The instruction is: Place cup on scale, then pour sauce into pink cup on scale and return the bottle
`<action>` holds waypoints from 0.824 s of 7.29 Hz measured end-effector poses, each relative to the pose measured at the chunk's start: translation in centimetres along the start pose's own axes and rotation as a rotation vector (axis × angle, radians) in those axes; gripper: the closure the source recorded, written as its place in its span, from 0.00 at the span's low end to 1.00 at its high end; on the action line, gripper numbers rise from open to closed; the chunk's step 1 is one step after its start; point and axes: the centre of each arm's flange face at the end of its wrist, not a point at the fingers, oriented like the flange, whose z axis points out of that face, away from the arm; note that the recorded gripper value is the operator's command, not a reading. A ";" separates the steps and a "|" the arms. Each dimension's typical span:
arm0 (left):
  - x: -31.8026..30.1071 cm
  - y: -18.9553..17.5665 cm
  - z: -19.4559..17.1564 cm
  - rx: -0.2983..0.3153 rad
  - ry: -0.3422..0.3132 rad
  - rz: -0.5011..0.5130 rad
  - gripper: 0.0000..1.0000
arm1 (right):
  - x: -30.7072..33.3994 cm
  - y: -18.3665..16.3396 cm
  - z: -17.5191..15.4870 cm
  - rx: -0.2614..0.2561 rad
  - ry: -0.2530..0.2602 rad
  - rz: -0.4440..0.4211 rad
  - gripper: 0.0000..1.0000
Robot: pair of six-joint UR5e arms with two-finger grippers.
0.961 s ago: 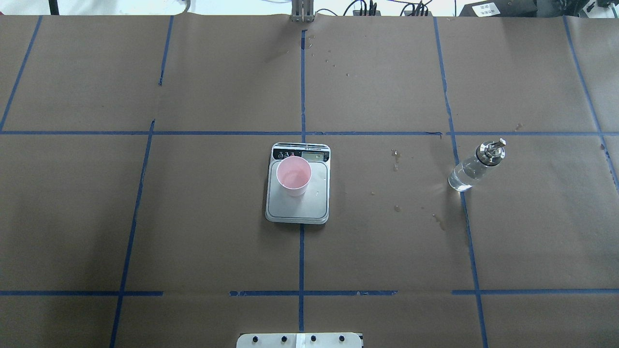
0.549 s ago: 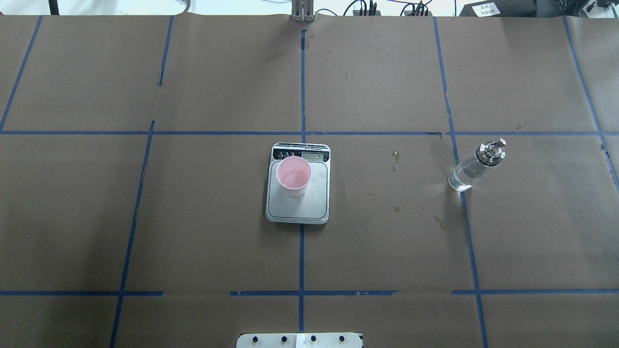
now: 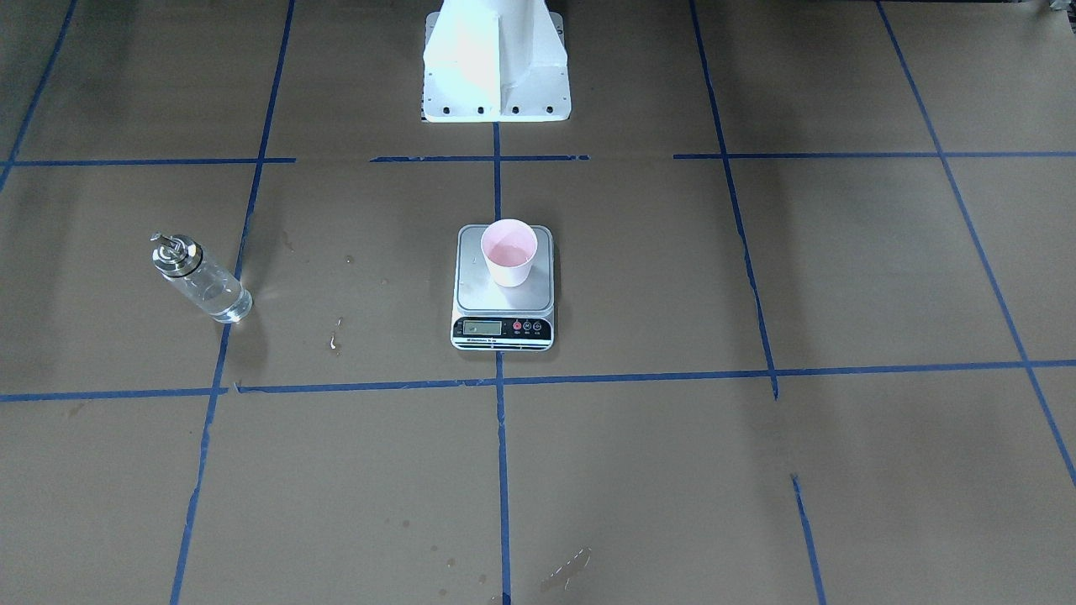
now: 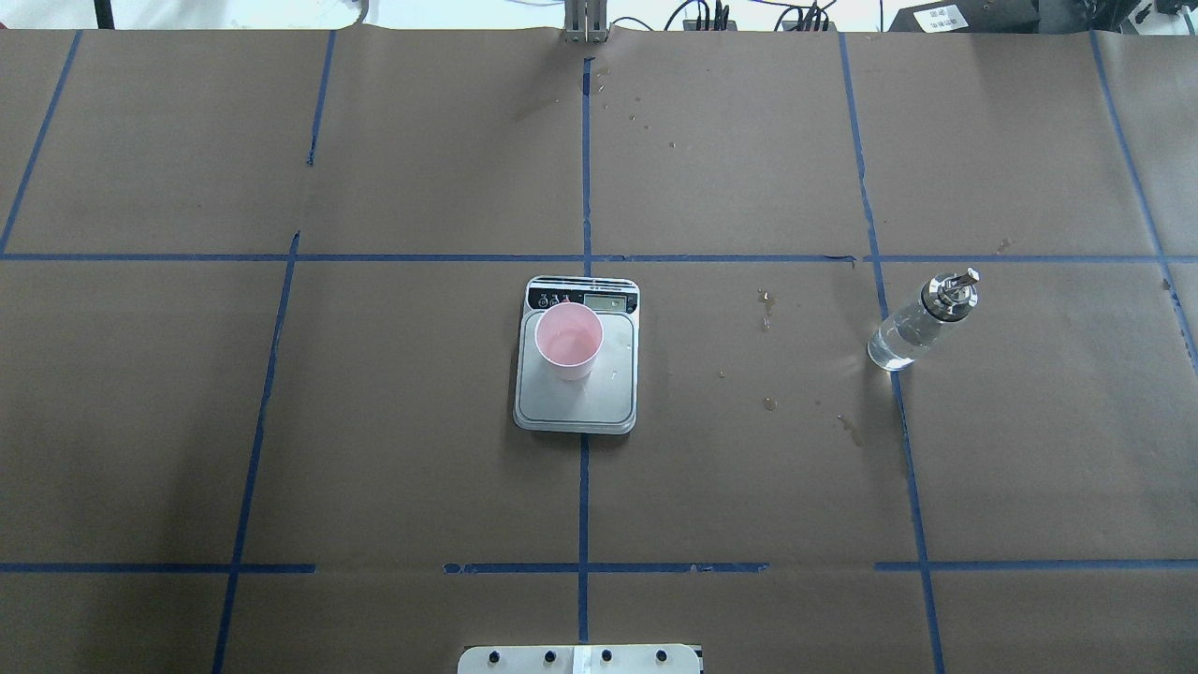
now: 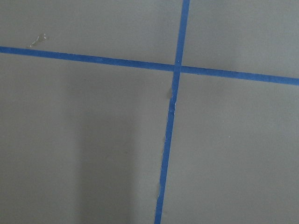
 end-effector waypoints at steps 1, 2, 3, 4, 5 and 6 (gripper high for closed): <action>0.0 0.0 0.0 0.000 0.000 0.000 0.00 | 0.2 0.0 0.2 0.004 0.001 -0.004 0.00; 0.0 0.1 0.0 -0.001 0.000 0.000 0.00 | 0.3 0.0 0.2 0.007 0.002 -0.006 0.00; -0.1 0.2 0.1 -0.002 0.001 -0.002 0.00 | 0.2 -0.1 0.2 0.010 0.001 -0.007 0.00; -0.1 0.4 0.3 -0.004 0.002 -0.004 0.00 | 0.2 -0.1 0.0 0.013 0.000 -0.008 0.00; -0.1 0.6 0.4 -0.006 0.002 -0.005 0.00 | 0.1 -0.2 -0.1 0.015 0.000 -0.008 0.00; -0.1 0.7 0.4 -0.008 0.003 -0.006 0.00 | 0.1 -0.3 -0.1 0.016 0.000 -0.009 0.00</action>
